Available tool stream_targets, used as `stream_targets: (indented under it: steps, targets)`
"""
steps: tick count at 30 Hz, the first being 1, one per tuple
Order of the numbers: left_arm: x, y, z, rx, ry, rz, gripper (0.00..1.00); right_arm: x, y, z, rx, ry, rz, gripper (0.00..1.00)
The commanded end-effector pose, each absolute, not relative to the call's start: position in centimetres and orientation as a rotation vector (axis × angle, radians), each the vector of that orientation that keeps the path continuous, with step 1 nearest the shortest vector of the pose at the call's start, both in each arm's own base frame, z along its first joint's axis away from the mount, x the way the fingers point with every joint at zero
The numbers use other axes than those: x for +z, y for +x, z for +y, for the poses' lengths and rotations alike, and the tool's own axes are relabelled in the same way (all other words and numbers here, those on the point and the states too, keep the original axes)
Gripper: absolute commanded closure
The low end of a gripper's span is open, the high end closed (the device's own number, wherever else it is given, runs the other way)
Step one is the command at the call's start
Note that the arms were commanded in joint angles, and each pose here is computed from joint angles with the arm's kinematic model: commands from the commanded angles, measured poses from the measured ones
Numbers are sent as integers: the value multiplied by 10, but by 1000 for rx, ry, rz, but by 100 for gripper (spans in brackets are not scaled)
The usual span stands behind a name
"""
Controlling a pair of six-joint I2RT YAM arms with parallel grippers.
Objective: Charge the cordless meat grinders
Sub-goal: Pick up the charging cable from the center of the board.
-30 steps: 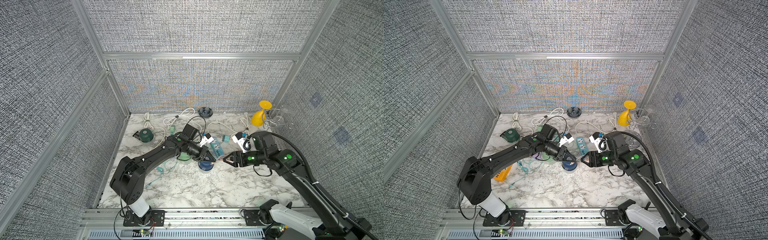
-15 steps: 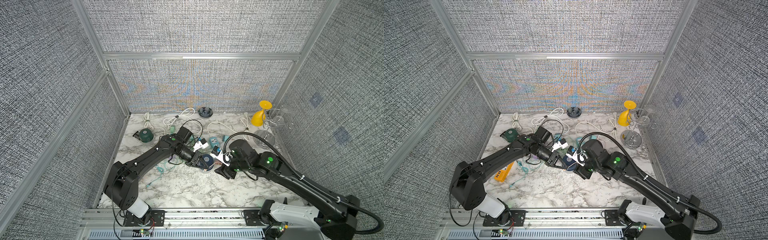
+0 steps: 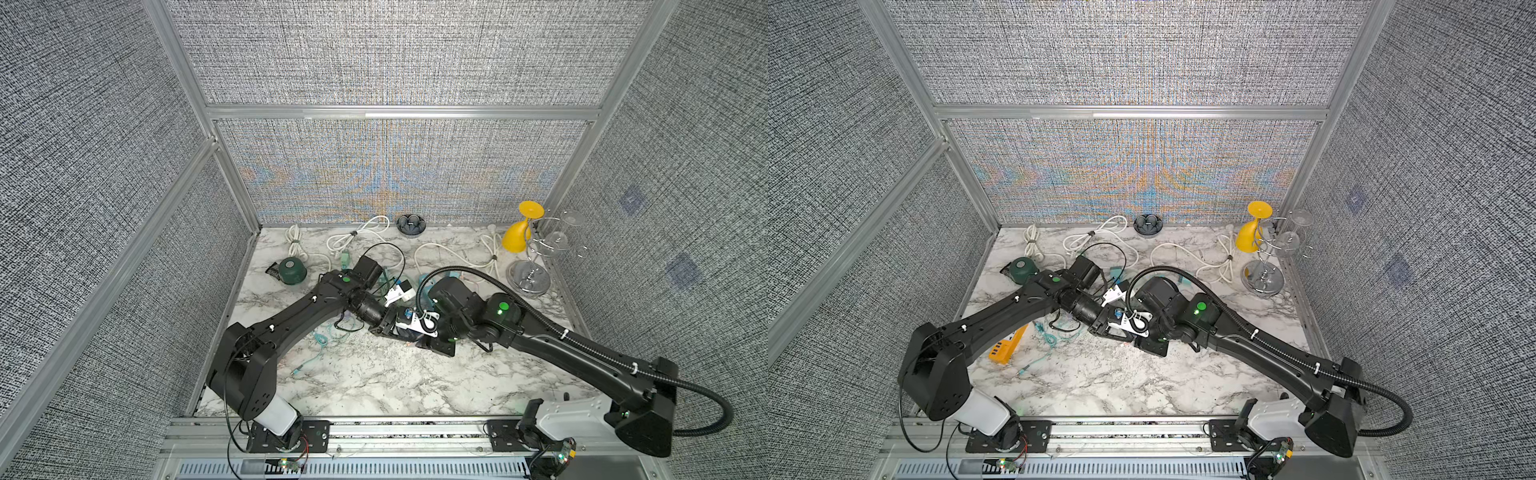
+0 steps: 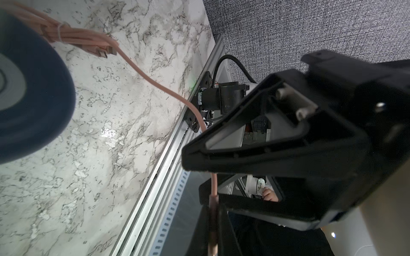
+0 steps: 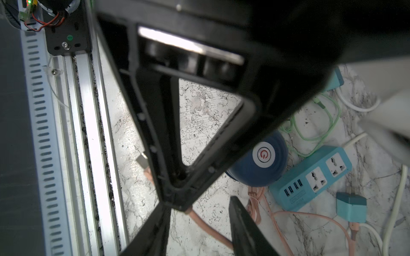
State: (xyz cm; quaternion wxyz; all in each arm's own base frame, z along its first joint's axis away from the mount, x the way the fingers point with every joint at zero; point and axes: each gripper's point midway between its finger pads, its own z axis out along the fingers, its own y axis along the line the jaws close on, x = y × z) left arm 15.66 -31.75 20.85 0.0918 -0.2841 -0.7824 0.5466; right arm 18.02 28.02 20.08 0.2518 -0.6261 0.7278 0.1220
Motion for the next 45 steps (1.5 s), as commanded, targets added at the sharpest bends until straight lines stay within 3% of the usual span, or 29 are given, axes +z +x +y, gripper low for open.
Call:
stream_targets:
  steps: [1, 5, 7, 10, 15, 21, 34, 45]
  targets:
    - [213, 155, -319, 1651, -845, -2283, 100, 195, 181, 276, 277, -1750, 1984, 70]
    - [213, 157, -320, 1649, -839, -2286, 96, 187, 184, 273, 224, -1775, 2023, 99]
    - [210, 162, -320, 1626, -823, -2322, 67, 184, 184, 271, 215, -1772, 2041, 100]
    - [200, 177, -314, 1590, -733, -2396, 57, 184, 184, 269, 227, -1721, 2063, 100]
    - [188, 208, -299, 1611, -531, -2539, 56, 191, 183, 265, 291, -1518, 2164, 100]
    - [205, 228, -307, 1756, -486, -2608, 54, 177, 184, 259, 320, -1302, 2428, 100]
    - [192, 222, -325, 1727, -471, -2593, 56, 171, 194, 276, 382, -1158, 2493, 100]
    - [188, 213, -332, 1728, -501, -2555, 79, 171, 200, 280, 375, -1123, 2493, 100]
